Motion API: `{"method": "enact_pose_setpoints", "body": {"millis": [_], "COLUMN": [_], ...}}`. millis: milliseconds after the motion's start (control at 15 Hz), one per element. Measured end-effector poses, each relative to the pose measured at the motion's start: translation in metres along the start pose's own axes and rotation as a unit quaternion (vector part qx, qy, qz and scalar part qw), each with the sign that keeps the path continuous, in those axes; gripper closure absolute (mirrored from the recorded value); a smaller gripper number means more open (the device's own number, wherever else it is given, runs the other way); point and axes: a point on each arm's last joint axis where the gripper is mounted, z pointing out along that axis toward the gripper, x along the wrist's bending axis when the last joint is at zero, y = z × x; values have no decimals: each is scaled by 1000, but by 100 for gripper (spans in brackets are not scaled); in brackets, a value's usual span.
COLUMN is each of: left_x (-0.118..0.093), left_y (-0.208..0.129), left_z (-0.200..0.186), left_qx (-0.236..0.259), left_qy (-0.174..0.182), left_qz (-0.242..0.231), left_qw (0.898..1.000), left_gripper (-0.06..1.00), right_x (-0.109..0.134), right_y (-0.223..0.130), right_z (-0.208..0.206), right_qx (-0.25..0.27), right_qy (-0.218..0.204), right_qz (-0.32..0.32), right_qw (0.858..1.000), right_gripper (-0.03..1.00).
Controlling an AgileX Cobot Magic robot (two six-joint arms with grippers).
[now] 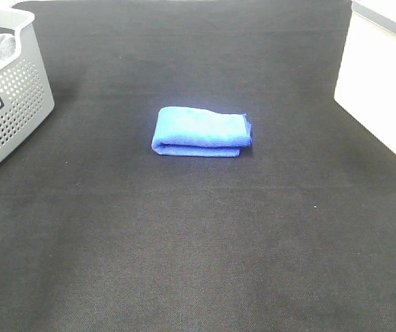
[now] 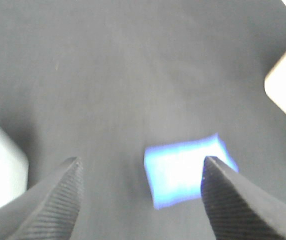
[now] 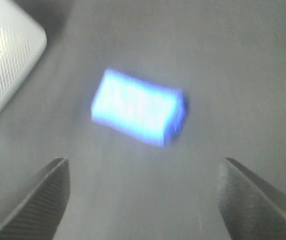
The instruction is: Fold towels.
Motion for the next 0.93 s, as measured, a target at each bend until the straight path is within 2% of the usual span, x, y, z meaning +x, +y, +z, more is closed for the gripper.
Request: {"method": "enact_pose_setpoints", "body": {"millis": [133,267,400,533,667,733,933], "left_x": [1,0,2,3,4,5,8], "left_y": [-36,-84,-144,-212,-277,-318,-377], "left_z": [-20,-58,-87,-120,-142,-155,-160], "left_qx": [48,75,106,107,92,54,-33], "left_qy": [4,9,15,16,16,14,9], "left_qz": [-3,-4,-3,-2,3,16,50], "left_qw": [999,997,994,994,996,998,998], "left_gripper": [30,30,30,30,30,30,30], "right_x": [6,15,19,22,21,19,14], "right_y": [-40,-91,-147,-202,-252,-285,-327], "right_z": [-22,-47,-56,-65,-69,-70,-70], "right_qx": [18,26,42,30,7,-10,-64], "right_qy": [-15,-26,-33,-39,-57,-77,-110], "right_qz": [-2,-5,-2,-4,-16,-30,-56], "right_qw": [1000,999,999,999,998,997,990], "right_gripper": [21,21,21,21,21,21,21]}}
